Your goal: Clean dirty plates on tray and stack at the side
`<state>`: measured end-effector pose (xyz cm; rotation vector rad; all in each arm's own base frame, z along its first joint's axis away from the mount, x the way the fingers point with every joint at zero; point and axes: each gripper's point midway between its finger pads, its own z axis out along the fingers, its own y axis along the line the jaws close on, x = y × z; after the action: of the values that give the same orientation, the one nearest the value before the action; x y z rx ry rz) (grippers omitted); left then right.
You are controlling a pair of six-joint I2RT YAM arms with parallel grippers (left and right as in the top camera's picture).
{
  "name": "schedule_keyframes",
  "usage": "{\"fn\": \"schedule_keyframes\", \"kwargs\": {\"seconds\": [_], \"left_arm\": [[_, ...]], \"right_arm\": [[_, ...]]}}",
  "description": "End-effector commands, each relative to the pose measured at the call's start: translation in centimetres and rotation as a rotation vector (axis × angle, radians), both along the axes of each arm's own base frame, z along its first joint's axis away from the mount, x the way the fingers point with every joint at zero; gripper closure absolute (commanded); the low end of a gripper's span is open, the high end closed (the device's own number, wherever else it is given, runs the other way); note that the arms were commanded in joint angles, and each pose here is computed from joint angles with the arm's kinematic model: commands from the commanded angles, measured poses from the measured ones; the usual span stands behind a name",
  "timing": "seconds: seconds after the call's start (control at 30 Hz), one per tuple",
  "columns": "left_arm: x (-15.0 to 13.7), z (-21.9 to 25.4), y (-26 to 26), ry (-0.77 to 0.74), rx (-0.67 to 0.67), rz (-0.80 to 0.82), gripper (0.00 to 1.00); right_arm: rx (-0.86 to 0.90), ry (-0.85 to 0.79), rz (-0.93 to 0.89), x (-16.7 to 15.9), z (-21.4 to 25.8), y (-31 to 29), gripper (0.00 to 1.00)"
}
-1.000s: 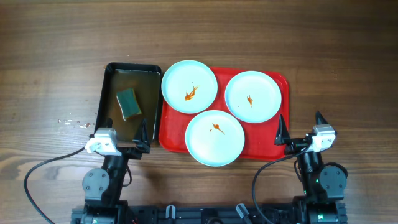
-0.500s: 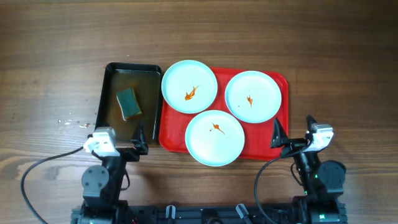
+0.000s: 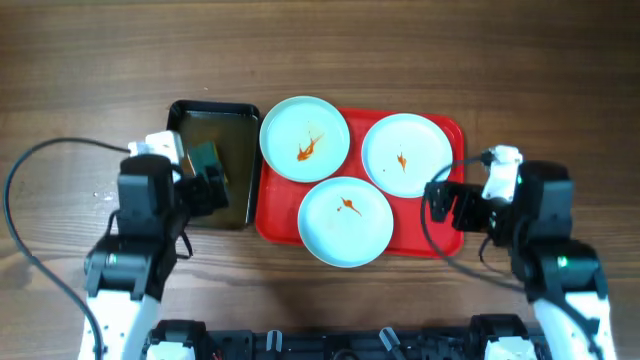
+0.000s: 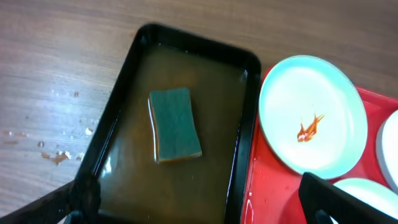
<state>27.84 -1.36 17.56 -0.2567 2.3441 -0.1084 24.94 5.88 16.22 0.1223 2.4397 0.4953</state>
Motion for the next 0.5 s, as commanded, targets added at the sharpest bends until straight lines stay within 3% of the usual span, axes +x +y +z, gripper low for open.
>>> {"fn": "schedule_keyframes", "kwargs": {"seconds": [0.0, 0.07, 0.17, 0.3, 0.37, 0.47], "left_arm": [[0.8, 0.4, -1.1, 0.019, -0.05, -0.042, 0.0], [0.8, 0.2, -2.6, 0.034, -0.135, -0.073, 0.0], [1.4, 0.8, -3.0, 0.0, -0.151, -0.092, 0.0], [2.9, 1.2, -0.4, -0.049, -0.081, 0.051, 0.0], [3.4, -0.4, 1.4, -0.006, -0.038, 0.167, 0.0], [4.4, -3.4, 1.3, 0.081, -0.022, 0.169, 0.0]], "right_arm": [[0.172, 0.011, 0.143, 0.5, 1.6, 3.6, 0.0], [0.206, 0.032, 0.181, 0.7, 1.2, 4.4, 0.0], [0.191, 0.114, 0.195, 0.4, -0.6, 5.0, 0.01], [0.124, 0.286, 0.192, -0.6, -4.5, 6.4, 0.15], [0.088, 0.371, 0.213, -1.2, -6.6, 7.4, 0.2], [0.035, 0.501, 0.15, -1.7, -9.8, 7.3, 0.32]]}}
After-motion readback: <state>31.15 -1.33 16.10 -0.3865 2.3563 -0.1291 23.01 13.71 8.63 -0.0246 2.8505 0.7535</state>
